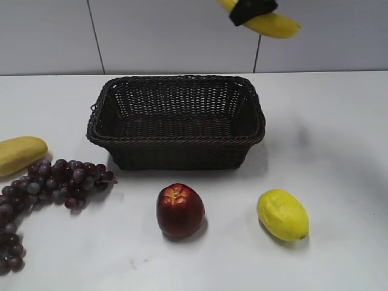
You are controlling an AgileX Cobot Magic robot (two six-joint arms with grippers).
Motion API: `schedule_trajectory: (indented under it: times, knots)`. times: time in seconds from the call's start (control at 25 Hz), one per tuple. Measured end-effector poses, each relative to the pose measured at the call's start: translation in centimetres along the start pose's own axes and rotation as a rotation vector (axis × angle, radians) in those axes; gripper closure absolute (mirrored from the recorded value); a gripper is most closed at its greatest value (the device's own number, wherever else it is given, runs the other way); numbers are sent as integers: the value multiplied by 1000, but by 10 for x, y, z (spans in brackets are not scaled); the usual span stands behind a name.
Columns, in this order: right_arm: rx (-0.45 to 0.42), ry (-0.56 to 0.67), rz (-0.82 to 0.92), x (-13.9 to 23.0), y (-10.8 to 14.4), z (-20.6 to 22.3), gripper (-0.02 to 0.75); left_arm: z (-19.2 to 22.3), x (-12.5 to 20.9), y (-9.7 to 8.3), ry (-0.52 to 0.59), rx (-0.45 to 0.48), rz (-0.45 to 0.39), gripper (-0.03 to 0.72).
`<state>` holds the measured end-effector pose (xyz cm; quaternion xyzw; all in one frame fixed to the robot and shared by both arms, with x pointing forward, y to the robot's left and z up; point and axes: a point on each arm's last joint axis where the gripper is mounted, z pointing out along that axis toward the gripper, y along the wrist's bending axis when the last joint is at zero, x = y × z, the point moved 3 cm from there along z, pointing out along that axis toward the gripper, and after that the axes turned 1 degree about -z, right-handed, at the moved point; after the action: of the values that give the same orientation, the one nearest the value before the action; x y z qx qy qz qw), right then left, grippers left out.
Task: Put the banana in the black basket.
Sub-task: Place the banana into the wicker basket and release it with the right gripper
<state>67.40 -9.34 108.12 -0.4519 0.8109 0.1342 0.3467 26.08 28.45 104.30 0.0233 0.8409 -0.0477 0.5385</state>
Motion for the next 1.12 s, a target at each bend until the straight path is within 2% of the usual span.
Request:
schedule_trajectory:
  times: [0.16, 0.24, 0.52, 0.56, 0.68, 0.72, 0.88, 1.0, 1.12]
  knots:
    - [-60, -25, -222, -18, 44, 38, 421, 0, 0, 0, 0, 0, 0, 251]
    - [-92, -10, -264, -16, 59, 63, 421, 0, 0, 0, 0, 0, 0, 251]
    - [-206, 146, -272, 31, 77, 141, 419, 0, 0, 0, 0, 0, 0, 251]
    - [-222, 177, -277, 38, 78, 147, 398, 0, 0, 0, 0, 0, 0, 251]
    - [-232, 220, -297, 46, 78, 150, 170, 0, 0, 0, 0, 0, 1, 251]
    - [-231, 218, -299, 45, 78, 149, 138, 0, 0, 0, 0, 0, 1, 251]
    - [-184, 181, -316, 27, 73, 123, 106, 0, 0, 0, 0, 0, 1, 251]
    - [-77, 149, -280, 5, 57, 84, 111, 0, 0, 0, 0, 0, 1, 251]
    - [47, 135, -138, 1, 26, 46, 139, 0, 0, 0, 0, 0, 1, 251]
